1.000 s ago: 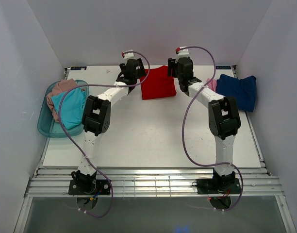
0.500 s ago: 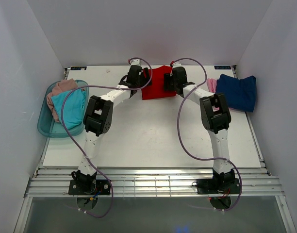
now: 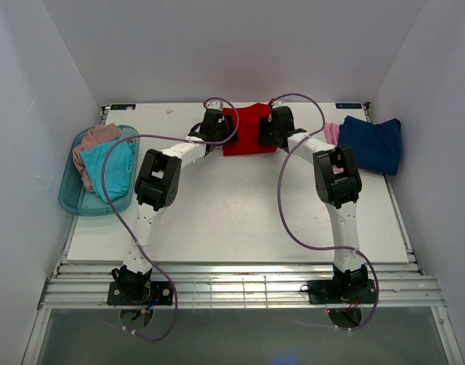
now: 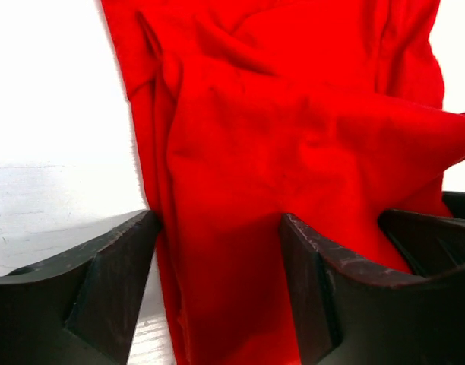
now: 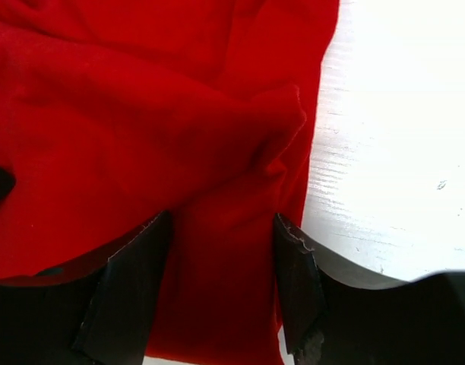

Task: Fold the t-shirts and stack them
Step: Smooth out wrinkles on the folded tshirt

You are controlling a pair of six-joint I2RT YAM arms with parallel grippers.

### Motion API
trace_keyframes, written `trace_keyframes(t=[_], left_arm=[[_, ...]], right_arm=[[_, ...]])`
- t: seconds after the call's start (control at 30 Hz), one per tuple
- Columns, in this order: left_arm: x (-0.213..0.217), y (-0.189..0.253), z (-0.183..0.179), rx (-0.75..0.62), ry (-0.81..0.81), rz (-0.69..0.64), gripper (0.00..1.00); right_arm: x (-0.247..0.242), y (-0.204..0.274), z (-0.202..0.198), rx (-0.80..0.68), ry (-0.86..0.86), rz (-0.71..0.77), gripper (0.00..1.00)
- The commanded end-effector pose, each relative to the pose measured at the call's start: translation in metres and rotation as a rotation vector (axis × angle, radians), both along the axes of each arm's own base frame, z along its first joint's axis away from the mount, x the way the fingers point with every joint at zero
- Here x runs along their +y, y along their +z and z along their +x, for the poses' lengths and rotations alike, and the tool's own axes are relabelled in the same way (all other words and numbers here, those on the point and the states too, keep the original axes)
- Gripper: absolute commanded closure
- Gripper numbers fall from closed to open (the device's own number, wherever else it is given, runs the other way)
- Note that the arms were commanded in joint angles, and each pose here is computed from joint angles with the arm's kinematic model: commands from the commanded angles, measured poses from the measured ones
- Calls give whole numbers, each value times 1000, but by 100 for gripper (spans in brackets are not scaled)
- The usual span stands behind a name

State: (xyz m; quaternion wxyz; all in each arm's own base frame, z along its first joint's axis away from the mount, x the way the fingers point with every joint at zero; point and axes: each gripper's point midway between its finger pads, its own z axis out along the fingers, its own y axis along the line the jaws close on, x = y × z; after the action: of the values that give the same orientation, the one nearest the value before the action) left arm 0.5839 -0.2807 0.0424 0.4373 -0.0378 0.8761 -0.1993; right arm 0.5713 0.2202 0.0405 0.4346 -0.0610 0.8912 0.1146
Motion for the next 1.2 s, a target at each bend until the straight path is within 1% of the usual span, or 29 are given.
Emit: trace_keyframes(t=[0.0,0.1,0.13,0.17,0.2,0.27,0.3,0.37,0.4,0.43,0.47,0.5,0.53,0.57,0.6,0.63,0.67,0.77,0.83,0.87,0.93,0.97,1.0,1.03,1.1,1.17], left_arm=[[4,-39,-23,114,-34,38,25],[12,-51,-41,157,-42,67,27],[13,-54,-49,172,-51,79,28],[15,-56,-55,183,-55,88,29],[21,-63,-70,213,-60,106,29],[25,-70,-88,247,-69,129,30],[31,-76,-104,277,-66,149,30],[34,-83,-124,310,-77,172,31],[36,-86,-133,325,-79,183,31],[38,-91,-150,355,-90,198,31],[39,-92,-159,366,-95,207,31],[39,-93,-166,375,-102,214,31],[39,-95,-181,393,-117,232,32],[40,-95,-188,401,-122,239,32],[40,-95,-194,407,-127,249,32],[42,-99,-208,432,-135,270,32],[41,-93,-212,428,-138,268,32],[42,-86,-234,457,-148,266,32],[42,-83,-248,473,-158,274,33],[46,-84,-256,486,-154,283,33],[47,-70,-263,471,-153,286,33],[49,-65,-263,459,-142,290,33],[49,-51,-262,428,-136,279,33],[50,-42,-261,414,-129,279,32],[51,-21,-251,356,-103,280,30],[53,1,-242,304,-84,283,29]], right_arm=[[-5,-22,-8,69,-4,-10,40],[-4,-30,-20,103,4,-8,43],[-7,-39,-30,135,3,-14,43],[-8,-37,-34,139,2,-12,44],[-10,-39,-40,150,-1,-14,45],[-15,-47,-61,186,-3,-18,46],[-15,-50,-69,201,0,-17,46],[-16,-57,-94,241,6,-16,47],[-17,-57,-103,249,9,-18,47],[-14,-50,-111,244,14,-14,47],[-17,-62,-129,282,14,-29,48],[-17,-61,-138,292,18,-31,48],[-13,-53,-145,284,27,-30,48],[-17,-63,-164,323,25,-42,48],[-12,-63,-175,331,37,-45,48],[-10,-56,-181,322,42,-40,48],[-15,-63,-198,349,39,-57,48],[-10,-59,-221,357,54,-75,48],[-10,-64,-243,391,63,-96,48],[-10,-57,-246,377,63,-95,48],[-8,-48,-256,360,68,-97,48],[-10,-44,-256,345,60,-105,48],[-10,-38,-256,329,58,-108,48],[-9,-24,-254,299,58,-104,47],[-12,-9,-248,267,41,-118,46],[-13,15,-239,213,37,-129,45]])
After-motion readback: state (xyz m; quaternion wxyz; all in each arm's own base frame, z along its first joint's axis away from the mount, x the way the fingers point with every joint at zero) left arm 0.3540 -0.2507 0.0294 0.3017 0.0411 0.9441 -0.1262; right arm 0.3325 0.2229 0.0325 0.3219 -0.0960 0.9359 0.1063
